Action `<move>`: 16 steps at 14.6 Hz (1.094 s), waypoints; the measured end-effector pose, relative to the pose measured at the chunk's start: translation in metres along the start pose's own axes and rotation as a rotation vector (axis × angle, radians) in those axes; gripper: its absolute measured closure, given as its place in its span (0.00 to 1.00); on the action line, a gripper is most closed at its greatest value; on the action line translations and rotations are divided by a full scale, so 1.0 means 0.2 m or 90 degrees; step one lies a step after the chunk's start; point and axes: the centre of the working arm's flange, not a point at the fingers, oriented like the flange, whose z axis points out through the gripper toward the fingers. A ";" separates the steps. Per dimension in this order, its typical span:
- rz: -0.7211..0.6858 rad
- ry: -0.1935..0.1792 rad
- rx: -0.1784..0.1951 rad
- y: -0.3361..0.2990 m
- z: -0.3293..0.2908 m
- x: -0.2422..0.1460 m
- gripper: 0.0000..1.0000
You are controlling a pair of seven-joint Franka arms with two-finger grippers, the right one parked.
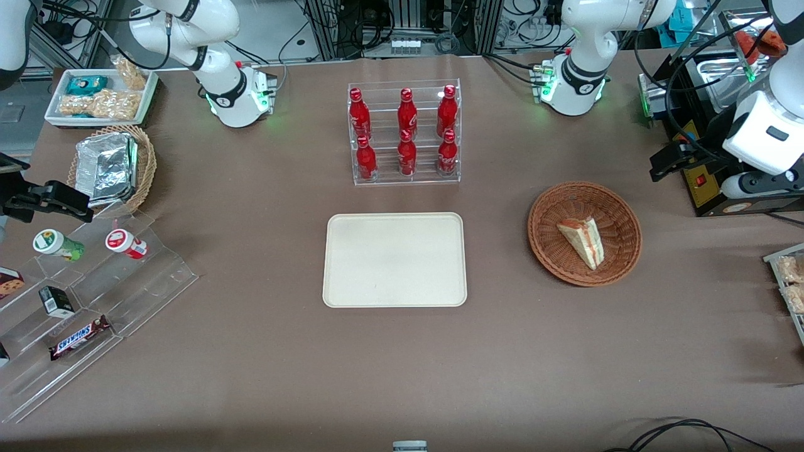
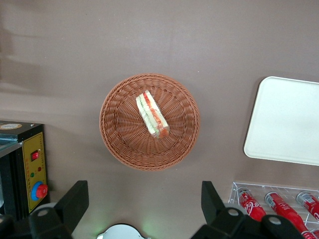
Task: Place sandwich from basket to tray
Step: 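Move the left gripper over the wicker basket toward the sandwich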
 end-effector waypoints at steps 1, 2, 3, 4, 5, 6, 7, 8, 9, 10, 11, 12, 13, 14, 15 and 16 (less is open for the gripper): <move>-0.001 0.000 0.001 0.00 0.00 0.00 0.00; -0.001 0.001 0.002 -0.01 0.00 0.00 0.00; -0.002 0.001 0.004 -0.01 0.00 0.00 0.00; -0.003 0.001 0.005 -0.01 0.00 0.00 0.00; -0.003 0.001 0.006 -0.01 0.00 0.00 0.00; -0.003 0.001 0.006 -0.01 0.00 0.00 0.00; -0.003 -0.001 0.007 -0.02 0.01 0.01 0.00; -0.005 -0.006 0.009 -0.02 0.03 0.01 0.00; -0.010 -0.017 0.012 -0.04 0.07 0.02 0.00; -0.020 -0.036 0.016 -0.07 0.14 0.04 0.00; -0.037 -0.054 0.019 -0.11 0.23 0.06 0.00; -0.069 -0.064 0.021 -0.15 0.34 0.10 0.00; -0.114 -0.065 0.021 -0.19 0.47 0.14 0.00; -0.152 -0.063 0.021 -0.21 0.61 0.17 0.00; -0.184 -0.060 0.021 -0.22 0.76 0.19 0.00; -0.210 -0.060 0.022 -0.22 0.89 0.19 0.00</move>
